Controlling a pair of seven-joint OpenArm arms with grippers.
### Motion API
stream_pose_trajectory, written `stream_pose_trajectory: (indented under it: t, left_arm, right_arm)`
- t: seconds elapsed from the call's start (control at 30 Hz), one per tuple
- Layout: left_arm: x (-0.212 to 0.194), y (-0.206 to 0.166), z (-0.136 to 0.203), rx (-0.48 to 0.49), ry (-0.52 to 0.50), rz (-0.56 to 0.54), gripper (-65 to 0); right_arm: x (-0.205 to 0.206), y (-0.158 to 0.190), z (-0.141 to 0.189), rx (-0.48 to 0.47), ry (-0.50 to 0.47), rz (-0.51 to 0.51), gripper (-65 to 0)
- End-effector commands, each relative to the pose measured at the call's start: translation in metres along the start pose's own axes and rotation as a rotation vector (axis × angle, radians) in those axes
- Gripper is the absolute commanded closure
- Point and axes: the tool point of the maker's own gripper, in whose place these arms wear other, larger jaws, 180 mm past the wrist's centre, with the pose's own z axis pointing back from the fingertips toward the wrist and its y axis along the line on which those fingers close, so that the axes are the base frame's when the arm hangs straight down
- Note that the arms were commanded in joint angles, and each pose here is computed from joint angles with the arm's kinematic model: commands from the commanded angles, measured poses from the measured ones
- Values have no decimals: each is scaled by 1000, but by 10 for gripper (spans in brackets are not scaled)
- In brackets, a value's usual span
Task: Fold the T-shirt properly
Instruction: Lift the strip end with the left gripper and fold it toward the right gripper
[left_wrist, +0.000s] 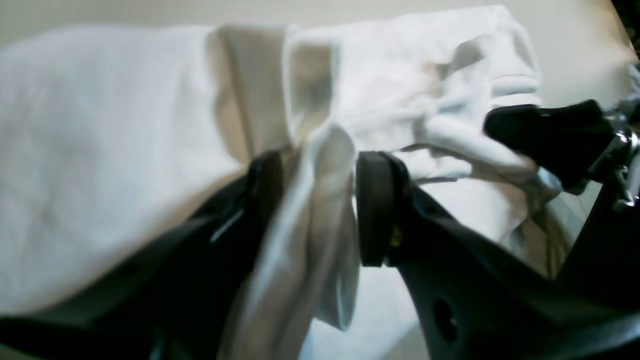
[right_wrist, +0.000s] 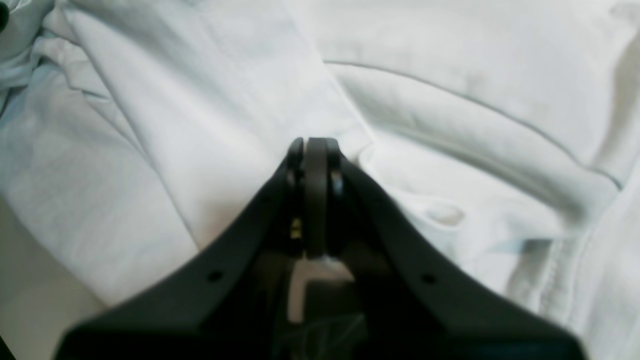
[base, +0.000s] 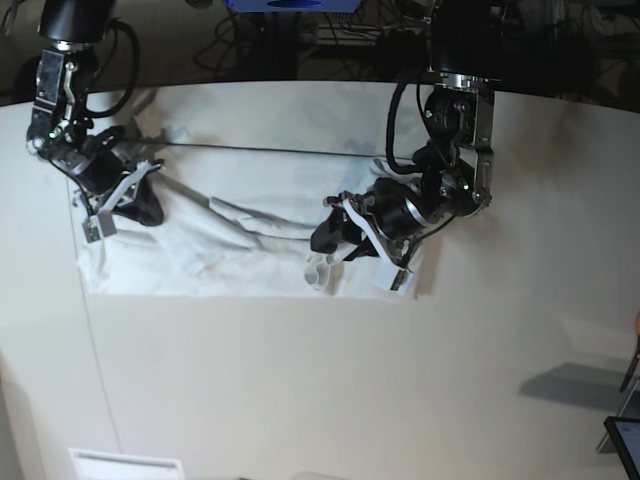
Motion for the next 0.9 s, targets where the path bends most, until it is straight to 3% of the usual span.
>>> stream_pose_trajectory:
  t: [0.0,0.13,0.27,0.5,0.63,0.77,0.8,0.87]
  left_arm:
    - [24,-10,3,-29,-68,-31,-245]
    - [26,-15,3,-39,-77,-38,-247]
    - [25,-19,1,-85,-88,26,-247]
    - [44,-31,6,-224,-165,138,-247]
    - [62,-49,21,-362,-193,36,-244]
    - [61,-38,32,-298,-140,-89,-222]
    - [57,-31,36,-253,-118,-131,-185]
    - [51,-10,43,-134,-86,-189,-52]
  right_arm:
    - [-22,-15,4,-59,119,34,-7]
    - [-22,-15,4,-59,119,34,-7]
    - [-22,-15,4,-59,119,34,-7]
    - [-22,-14,4,-58,120,35,-9]
    - [-22,-14,4,-58,120,35,-9]
    - [-22,-14,4,-58,120,35,-9]
    - [-22,-14,4,-58,120,35,-9]
    - [-22,-14,4,-58,120,35,-9]
